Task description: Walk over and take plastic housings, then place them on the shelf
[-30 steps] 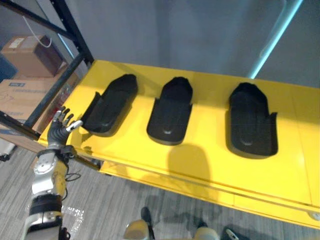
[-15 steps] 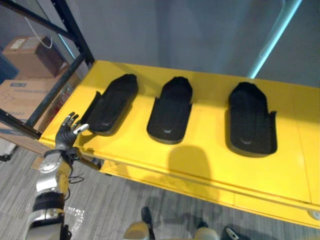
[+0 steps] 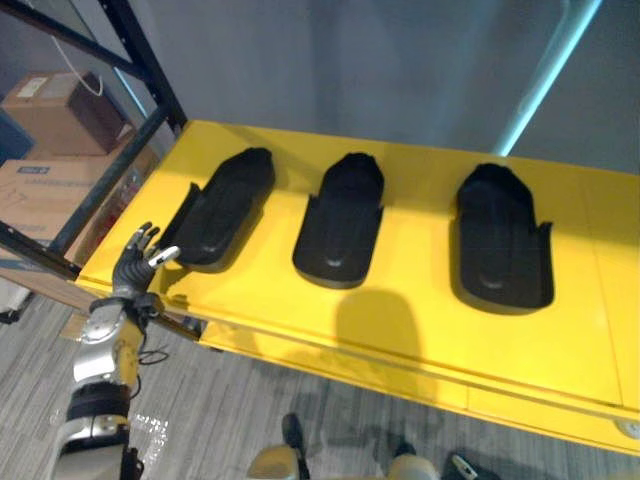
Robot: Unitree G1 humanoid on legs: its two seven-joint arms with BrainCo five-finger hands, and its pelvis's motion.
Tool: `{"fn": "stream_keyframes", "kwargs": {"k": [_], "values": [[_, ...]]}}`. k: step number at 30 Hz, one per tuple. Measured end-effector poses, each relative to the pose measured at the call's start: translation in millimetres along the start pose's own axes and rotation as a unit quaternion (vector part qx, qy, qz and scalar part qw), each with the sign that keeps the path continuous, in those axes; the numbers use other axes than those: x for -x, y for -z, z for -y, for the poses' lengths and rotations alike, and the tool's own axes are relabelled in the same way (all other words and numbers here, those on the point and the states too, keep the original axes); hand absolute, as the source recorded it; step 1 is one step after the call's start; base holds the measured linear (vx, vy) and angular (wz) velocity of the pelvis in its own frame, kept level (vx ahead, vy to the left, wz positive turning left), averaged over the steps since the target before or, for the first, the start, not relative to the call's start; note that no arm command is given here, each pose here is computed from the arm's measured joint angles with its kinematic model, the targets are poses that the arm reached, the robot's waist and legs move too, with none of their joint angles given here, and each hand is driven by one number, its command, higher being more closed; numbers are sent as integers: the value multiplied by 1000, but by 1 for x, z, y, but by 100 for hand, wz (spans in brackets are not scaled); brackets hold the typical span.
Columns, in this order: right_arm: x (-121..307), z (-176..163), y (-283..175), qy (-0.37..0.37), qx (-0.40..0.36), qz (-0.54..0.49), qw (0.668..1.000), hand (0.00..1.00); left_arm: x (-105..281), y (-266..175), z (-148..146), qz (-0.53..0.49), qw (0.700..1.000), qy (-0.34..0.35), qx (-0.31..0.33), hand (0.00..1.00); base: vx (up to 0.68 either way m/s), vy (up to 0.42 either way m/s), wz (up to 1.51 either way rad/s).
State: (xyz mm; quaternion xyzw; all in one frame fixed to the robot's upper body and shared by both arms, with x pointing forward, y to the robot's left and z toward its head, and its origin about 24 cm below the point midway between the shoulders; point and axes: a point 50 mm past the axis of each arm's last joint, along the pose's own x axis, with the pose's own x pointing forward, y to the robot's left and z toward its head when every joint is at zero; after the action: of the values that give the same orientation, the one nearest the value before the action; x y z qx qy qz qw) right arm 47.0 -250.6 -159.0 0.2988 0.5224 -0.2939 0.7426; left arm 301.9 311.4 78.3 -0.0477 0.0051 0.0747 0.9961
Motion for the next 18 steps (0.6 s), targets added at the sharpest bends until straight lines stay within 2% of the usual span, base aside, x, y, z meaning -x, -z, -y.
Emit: {"fn": "stream_keyframes", "kwargs": {"k": [18], "values": [[0, -2, 1, -2, 7, -3, 1000, 0, -3, -3, 3, -3, 1000, 5, 2, 0, -1, 2, -1]]}}
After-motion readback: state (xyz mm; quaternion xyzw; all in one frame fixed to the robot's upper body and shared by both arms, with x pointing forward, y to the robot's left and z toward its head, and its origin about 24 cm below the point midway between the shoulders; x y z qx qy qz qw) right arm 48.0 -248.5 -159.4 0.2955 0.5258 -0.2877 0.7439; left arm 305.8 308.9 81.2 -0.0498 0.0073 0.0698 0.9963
